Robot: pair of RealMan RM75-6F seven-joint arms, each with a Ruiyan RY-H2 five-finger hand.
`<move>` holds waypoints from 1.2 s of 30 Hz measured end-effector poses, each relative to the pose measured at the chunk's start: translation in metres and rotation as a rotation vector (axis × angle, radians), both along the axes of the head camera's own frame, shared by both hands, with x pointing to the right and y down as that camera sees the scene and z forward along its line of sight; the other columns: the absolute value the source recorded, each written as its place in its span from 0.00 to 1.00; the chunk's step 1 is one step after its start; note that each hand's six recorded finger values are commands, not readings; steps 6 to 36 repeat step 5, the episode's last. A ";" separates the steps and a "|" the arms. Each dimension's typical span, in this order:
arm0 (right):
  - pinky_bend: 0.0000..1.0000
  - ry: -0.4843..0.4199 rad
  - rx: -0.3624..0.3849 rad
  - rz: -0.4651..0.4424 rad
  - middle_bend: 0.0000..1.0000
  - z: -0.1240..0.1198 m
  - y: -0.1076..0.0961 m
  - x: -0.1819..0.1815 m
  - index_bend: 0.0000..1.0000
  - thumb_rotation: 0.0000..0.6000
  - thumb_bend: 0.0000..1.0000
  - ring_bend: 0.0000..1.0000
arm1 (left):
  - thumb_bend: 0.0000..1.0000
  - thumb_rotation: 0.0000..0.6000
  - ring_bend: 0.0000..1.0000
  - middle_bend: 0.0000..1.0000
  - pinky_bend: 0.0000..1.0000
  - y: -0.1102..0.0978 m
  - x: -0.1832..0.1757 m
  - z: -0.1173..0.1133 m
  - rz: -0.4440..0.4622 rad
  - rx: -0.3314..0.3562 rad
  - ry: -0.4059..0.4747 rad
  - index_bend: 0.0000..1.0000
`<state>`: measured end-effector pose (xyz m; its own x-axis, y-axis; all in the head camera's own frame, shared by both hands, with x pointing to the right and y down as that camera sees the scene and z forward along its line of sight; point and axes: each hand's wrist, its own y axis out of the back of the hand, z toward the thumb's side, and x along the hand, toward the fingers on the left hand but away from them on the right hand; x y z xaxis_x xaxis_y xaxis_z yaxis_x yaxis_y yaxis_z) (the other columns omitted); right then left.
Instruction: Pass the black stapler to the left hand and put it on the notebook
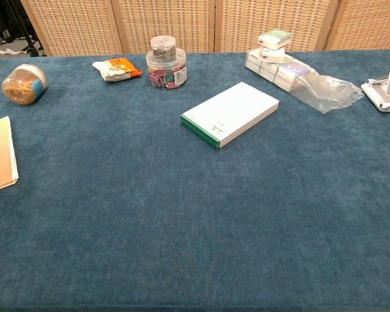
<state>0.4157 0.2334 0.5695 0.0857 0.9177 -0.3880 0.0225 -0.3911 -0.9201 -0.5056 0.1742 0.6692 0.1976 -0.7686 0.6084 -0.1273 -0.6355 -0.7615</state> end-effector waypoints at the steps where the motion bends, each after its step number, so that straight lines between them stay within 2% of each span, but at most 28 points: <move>1: 0.03 -0.001 -0.001 0.000 0.00 0.000 0.000 0.000 0.02 1.00 0.00 0.00 | 0.03 1.00 0.00 0.00 0.00 -0.001 0.001 -0.006 -0.004 0.016 0.011 0.00; 5: 0.03 -0.005 0.000 -0.001 0.00 -0.001 0.000 -0.001 0.02 1.00 0.00 0.00 | 0.02 1.00 0.00 0.00 0.00 -0.001 0.007 -0.033 -0.022 0.084 0.063 0.00; 36: 0.03 -0.005 0.000 -0.001 0.00 -0.001 0.000 -0.001 0.02 1.00 0.00 0.00 | 0.02 1.00 0.00 0.00 0.00 -0.001 0.007 -0.033 -0.022 0.084 0.063 0.00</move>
